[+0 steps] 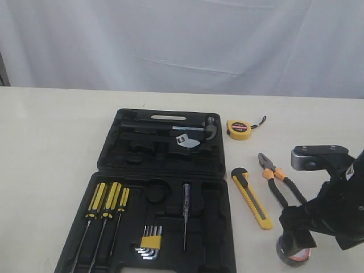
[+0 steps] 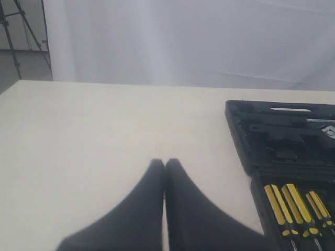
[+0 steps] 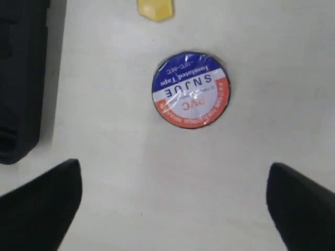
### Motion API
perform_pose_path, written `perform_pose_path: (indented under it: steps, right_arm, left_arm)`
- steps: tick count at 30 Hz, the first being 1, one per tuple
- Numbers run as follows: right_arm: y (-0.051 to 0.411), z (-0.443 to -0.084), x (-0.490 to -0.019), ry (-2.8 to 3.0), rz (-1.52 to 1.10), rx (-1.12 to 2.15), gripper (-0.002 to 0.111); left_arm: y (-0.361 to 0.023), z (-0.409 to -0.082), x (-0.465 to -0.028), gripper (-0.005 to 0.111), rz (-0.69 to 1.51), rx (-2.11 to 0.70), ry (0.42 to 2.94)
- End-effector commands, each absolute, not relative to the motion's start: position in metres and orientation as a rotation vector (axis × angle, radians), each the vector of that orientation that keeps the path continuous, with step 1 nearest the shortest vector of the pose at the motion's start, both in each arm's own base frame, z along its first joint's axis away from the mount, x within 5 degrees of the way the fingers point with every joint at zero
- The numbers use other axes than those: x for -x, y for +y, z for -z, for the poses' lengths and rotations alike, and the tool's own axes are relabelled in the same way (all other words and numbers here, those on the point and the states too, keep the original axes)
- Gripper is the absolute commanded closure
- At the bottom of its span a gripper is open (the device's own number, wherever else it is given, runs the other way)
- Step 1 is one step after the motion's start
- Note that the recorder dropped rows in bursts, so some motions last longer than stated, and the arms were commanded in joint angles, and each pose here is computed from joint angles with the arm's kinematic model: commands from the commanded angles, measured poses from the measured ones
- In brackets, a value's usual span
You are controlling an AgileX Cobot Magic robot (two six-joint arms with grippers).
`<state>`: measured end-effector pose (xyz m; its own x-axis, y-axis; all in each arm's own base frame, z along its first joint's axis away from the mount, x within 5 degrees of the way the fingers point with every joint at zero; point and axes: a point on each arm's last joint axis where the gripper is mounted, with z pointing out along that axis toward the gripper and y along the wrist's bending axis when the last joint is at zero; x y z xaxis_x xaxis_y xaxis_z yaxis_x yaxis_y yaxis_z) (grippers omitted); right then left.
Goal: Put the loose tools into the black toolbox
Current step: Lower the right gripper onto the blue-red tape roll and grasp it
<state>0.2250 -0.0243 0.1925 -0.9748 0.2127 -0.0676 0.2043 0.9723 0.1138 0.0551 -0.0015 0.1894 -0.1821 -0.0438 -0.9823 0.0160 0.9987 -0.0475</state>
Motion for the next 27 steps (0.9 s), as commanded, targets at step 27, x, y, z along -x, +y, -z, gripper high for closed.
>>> perform_pose_path:
  steps: [27]
  right_arm:
    - [-0.037, -0.125, -0.257, 3.061, -0.069, -0.427, 0.016]
  left_arm:
    - [-0.002, -0.189, -0.055, 0.107, 0.058, 0.021, 1.753]
